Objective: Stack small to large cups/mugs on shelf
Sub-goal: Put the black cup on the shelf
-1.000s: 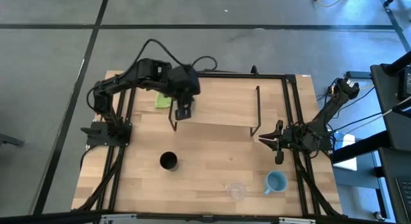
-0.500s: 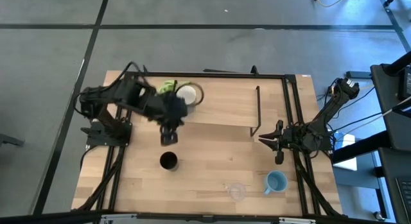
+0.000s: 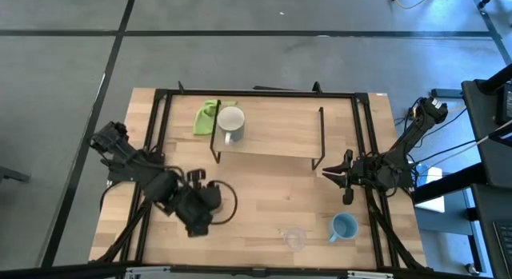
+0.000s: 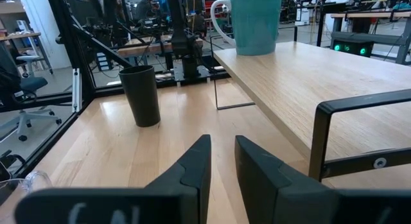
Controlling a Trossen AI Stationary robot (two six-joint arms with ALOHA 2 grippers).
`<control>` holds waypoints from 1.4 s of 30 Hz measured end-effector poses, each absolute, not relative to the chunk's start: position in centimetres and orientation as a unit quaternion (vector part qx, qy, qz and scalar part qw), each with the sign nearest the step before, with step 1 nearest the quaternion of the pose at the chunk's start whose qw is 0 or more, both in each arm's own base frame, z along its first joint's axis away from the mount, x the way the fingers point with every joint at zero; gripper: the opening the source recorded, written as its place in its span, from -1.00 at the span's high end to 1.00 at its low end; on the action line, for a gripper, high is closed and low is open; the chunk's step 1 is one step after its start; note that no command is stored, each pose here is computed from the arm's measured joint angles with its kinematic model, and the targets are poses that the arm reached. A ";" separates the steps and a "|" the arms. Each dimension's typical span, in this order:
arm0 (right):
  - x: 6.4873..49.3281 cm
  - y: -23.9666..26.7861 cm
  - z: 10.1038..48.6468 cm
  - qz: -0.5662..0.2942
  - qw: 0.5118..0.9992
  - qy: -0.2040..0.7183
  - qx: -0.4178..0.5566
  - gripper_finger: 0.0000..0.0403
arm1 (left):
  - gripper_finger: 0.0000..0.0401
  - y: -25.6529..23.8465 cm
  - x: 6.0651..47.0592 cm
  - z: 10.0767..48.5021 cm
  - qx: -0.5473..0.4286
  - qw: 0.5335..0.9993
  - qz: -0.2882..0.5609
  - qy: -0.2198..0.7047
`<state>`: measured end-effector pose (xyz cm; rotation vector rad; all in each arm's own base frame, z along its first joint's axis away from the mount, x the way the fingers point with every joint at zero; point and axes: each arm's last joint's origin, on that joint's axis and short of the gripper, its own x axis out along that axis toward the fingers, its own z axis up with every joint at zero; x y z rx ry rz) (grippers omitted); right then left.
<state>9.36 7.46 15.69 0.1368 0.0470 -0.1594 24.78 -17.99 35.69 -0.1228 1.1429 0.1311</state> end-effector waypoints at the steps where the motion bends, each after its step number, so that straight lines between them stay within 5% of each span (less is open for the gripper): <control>1: 9.4 7.5 15.7 -0.080 0.994 0.023 0.068 0.64 | 0.93 -18.6 24.6 35.4 -0.056 0.842 0.054 0.534; 9: 9.4 7.5 15.7 -0.080 0.994 0.023 0.069 0.64 | 0.88 -19.8 22.4 33.7 -0.048 0.823 0.117 0.553; 21: 9.4 7.5 15.7 -0.080 0.994 0.023 0.069 0.64 | 0.43 -19.8 22.4 33.5 -0.032 0.829 0.115 0.547; 42: 9.4 7.5 15.7 -0.080 0.994 0.024 0.068 0.64 | 0.40 -19.6 23.9 30.4 -0.001 0.825 0.062 0.561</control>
